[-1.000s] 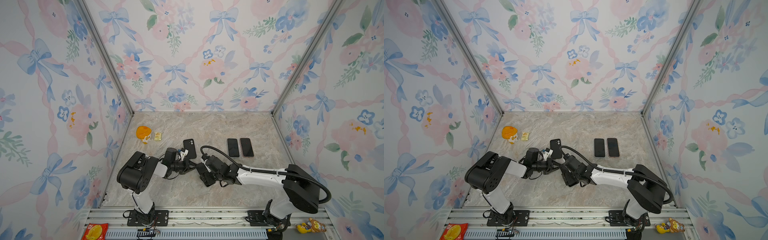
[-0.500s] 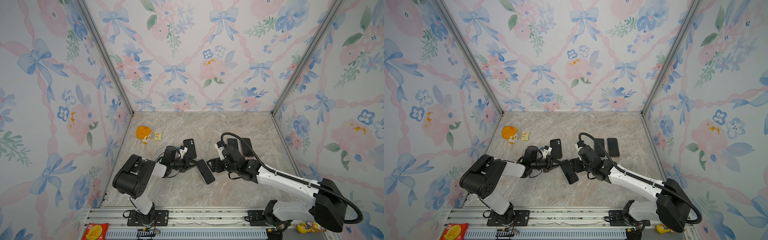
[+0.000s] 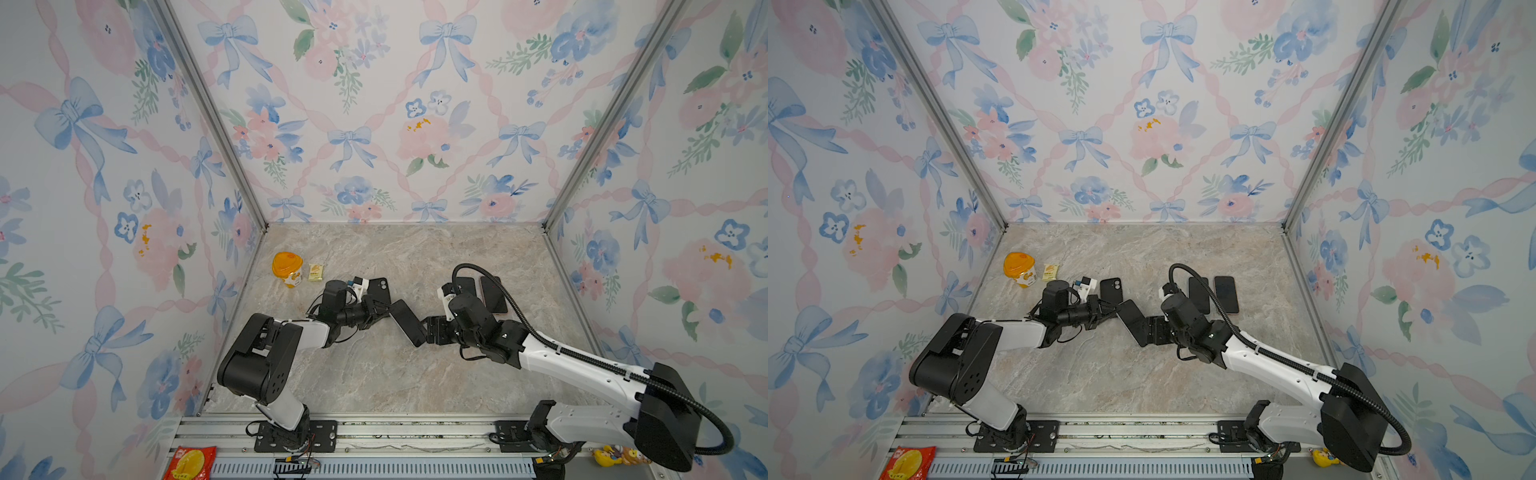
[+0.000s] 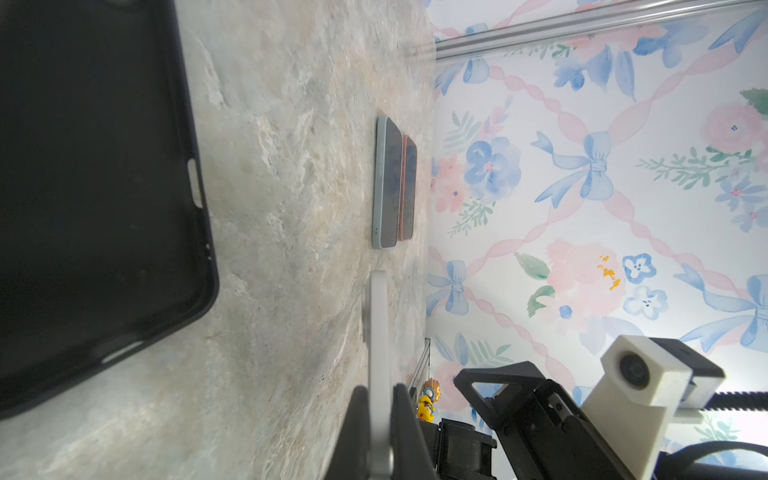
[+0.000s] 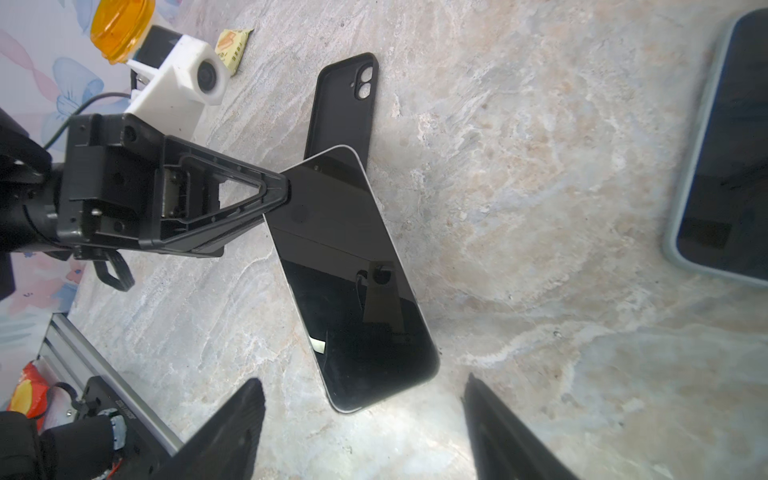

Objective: Put the phone into the phone case

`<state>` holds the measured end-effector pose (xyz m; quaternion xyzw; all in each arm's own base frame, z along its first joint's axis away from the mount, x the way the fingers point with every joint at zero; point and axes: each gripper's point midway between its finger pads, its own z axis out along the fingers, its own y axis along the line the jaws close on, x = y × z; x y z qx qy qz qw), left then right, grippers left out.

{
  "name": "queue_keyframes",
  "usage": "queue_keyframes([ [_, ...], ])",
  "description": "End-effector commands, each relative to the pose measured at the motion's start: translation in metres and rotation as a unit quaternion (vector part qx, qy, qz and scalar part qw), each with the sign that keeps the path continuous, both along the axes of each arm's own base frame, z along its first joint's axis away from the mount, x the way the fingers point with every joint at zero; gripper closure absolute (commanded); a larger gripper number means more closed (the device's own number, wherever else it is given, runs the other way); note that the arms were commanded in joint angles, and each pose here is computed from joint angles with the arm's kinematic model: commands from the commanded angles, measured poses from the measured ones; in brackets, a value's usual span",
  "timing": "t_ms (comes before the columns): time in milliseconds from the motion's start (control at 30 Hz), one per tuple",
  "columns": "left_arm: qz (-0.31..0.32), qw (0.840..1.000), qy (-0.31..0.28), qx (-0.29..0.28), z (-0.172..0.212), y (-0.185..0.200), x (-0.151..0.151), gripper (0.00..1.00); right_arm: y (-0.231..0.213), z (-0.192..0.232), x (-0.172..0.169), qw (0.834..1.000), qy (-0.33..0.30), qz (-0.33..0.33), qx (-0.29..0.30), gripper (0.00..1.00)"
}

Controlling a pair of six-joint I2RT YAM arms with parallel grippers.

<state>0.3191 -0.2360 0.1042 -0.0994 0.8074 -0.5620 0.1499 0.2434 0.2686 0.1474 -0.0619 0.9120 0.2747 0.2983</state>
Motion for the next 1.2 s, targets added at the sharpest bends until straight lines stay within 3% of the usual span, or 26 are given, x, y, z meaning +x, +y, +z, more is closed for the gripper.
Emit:
queue_keyframes([
  [0, 0.005, 0.998, -0.045, -0.036, 0.038, -0.003, 0.014, 1.0, 0.007, 0.014, 0.0, 0.995, 0.041, -0.044, 0.081, 0.23],
  [233, 0.019, 0.997, -0.054, -0.055, 0.052, -0.001, 0.024, 1.0, 0.014, 0.03, 0.003, 0.977, 0.088, -0.075, 0.178, 0.24],
  [467, 0.036, 0.996, -0.059, -0.061, 0.059, 0.004, 0.03, 1.0, -0.003, 0.028, 0.01, 0.962, 0.095, -0.122, 0.224, 0.26],
  [733, 0.053, 0.994, -0.061, -0.07, 0.064, 0.01, 0.027, 1.0, -0.007, 0.024, 0.023, 0.928, 0.103, -0.147, 0.326, 0.34],
  [933, 0.055, 0.993, -0.06, -0.089, 0.07, 0.009, 0.027, 1.0, -0.004, 0.022, 0.029, 0.915, 0.105, -0.148, 0.36, 0.41],
  [1167, 0.056, 0.991, -0.057, -0.103, 0.074, 0.009, 0.028, 1.0, -0.002, 0.01, 0.033, 0.916, 0.114, -0.155, 0.353, 0.45],
])
